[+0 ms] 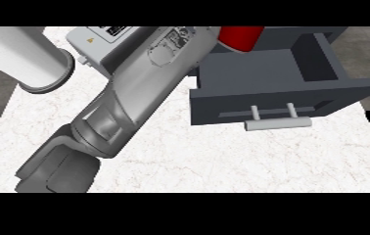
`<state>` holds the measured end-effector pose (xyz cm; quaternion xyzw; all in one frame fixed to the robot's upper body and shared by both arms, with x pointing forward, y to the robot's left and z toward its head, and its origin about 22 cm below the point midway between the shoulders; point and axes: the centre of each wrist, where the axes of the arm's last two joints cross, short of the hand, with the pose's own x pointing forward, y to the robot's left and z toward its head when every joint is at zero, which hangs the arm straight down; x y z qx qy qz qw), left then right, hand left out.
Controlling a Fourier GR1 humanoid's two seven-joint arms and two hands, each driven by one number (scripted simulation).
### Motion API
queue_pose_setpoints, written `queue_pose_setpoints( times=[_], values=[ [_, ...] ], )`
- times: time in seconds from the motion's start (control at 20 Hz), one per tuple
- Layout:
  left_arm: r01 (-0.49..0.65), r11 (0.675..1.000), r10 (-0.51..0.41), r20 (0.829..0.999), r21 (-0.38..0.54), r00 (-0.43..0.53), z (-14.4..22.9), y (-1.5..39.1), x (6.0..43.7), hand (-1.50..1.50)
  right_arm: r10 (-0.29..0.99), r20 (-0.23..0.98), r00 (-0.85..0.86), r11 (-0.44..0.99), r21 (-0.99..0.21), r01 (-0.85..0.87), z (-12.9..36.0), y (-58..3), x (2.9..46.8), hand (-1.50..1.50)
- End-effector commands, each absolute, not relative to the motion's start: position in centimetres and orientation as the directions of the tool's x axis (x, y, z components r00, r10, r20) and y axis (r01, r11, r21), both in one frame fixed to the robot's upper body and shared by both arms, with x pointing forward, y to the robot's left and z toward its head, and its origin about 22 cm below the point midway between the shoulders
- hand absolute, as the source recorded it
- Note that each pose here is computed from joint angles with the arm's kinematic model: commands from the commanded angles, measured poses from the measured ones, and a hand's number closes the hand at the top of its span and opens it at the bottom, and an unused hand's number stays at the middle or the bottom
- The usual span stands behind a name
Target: Pick up the can, place it into the drawer and close the drawer
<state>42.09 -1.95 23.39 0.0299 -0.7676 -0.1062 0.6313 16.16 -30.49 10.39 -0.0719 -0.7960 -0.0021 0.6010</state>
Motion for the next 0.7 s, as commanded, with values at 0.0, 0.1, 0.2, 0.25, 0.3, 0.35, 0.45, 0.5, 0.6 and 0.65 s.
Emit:
queue_pose_setpoints(
  times=[0.0, 0.1, 0.2, 0.25, 0.3, 0.35, 0.45, 0.5, 0.6, 0.65],
  values=[
    [0.064, 0.973, -0.205, 0.961, 0.220, -0.184, 22.6, -2.0, 42.5, 1.50, 0.091, 0.959, -0.267, 0.993, -0.069, 0.092, 11.1, -28.8, 16.0, -1.50],
    [0.065, 0.973, -0.206, 0.962, 0.220, -0.179, 22.0, -1.7, 42.7, 1.50, 0.115, 0.956, -0.271, 0.991, -0.091, 0.100, 11.0, -29.8, 17.3, -1.50],
    [0.038, 0.968, -0.236, 0.947, 0.250, -0.217, 21.2, -1.5, 42.9, 1.50, 0.116, 0.956, -0.271, 0.990, -0.089, 0.112, 11.0, -30.7, 16.8, -1.50],
    [0.052, 0.966, -0.236, 0.946, 0.253, -0.223, 20.8, -1.6, 42.6, 1.50, 0.115, 0.954, -0.276, 0.989, -0.083, 0.123, 10.0, -30.0, 17.5, -1.50],
    [0.025, 0.966, -0.244, 0.943, 0.256, -0.225, 21.3, -1.9, 42.6, 1.50, 0.112, 0.947, -0.302, 0.992, -0.088, 0.092, 10.9, -30.3, 17.0, -1.50],
    [0.001, 0.967, -0.249, 0.944, 0.255, -0.217, 20.7, -2.0, 42.4, 1.50, 0.123, 0.954, -0.274, 0.990, -0.098, 0.102, 10.5, -29.7, 17.6, -1.50],
    [0.019, 0.964, -0.256, 0.942, 0.267, -0.217, 19.7, -1.0, 43.1, 1.50, 0.120, 0.949, -0.291, 0.991, -0.094, 0.100, 10.8, -29.5, 16.9, -1.50],
    [0.015, 0.956, -0.283, 0.933, 0.294, -0.224, 18.9, -0.4, 43.5, 1.50, 0.120, 0.954, -0.276, 0.988, -0.087, 0.130, 10.7, -29.7, 17.8, -1.50],
    [-0.008, 0.951, -0.301, 0.923, 0.308, -0.242, 20.6, -1.7, 42.9, 1.50, 0.105, 0.951, -0.291, 0.992, -0.078, 0.104, 11.0, -29.3, 18.2, -1.50],
    [0.006, 0.951, -0.300, 0.930, 0.308, -0.215, 18.8, -1.0, 43.1, 1.50, 0.118, 0.954, -0.275, 0.990, -0.092, 0.107, 11.2, -30.0, 18.5, -1.50]
  ],
)
